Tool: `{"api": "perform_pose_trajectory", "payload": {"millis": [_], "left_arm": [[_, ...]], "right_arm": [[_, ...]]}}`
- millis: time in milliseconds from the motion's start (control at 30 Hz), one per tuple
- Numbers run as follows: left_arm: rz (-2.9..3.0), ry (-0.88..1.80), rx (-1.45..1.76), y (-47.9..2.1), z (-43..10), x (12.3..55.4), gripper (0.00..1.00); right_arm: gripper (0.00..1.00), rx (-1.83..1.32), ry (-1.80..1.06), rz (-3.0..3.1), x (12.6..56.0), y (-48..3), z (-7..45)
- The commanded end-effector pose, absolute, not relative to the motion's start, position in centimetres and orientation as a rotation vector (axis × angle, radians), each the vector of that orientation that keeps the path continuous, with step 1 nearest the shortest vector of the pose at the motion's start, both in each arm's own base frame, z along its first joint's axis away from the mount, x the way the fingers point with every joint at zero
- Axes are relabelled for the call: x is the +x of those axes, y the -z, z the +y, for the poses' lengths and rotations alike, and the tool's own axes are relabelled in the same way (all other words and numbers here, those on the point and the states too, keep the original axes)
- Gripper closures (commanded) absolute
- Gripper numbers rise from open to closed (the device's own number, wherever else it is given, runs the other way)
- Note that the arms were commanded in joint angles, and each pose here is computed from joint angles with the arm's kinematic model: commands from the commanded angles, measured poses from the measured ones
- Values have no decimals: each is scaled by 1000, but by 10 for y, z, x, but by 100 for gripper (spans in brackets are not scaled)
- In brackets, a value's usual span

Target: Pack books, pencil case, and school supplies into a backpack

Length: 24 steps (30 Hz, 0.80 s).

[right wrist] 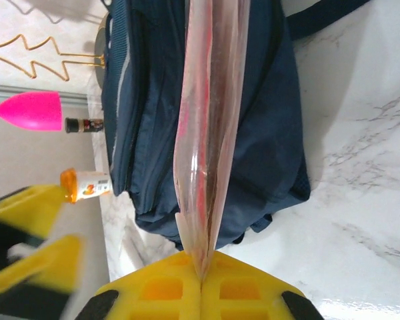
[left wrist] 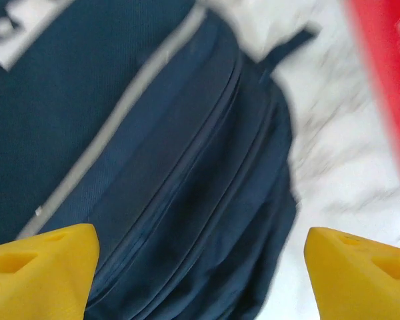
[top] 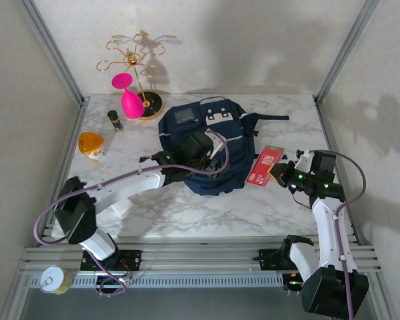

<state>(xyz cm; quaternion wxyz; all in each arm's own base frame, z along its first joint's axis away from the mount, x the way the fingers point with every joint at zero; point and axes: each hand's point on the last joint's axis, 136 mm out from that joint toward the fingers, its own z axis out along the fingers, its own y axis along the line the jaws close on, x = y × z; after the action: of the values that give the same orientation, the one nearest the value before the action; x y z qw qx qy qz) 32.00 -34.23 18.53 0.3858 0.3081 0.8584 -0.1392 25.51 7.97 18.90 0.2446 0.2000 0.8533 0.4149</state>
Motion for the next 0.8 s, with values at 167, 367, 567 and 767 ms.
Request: {"api": "perform_pose_trajectory", "payload": {"millis": [167, 367, 567, 767], "left_arm": [[2165, 128, 932, -160, -320, 348, 17], [2192, 114, 924, -153, -309, 374, 17], [2161, 114, 867, -173, -298, 394, 25], [2141, 191, 800, -188, -292, 407, 44]], "right_arm": [[99, 440, -1188, 2284, 260, -206, 86], [100, 421, -1183, 2284, 260, -208, 86], [100, 410, -1180, 2283, 261, -209, 86], [100, 374, -1226, 2270, 263, -217, 91]]}}
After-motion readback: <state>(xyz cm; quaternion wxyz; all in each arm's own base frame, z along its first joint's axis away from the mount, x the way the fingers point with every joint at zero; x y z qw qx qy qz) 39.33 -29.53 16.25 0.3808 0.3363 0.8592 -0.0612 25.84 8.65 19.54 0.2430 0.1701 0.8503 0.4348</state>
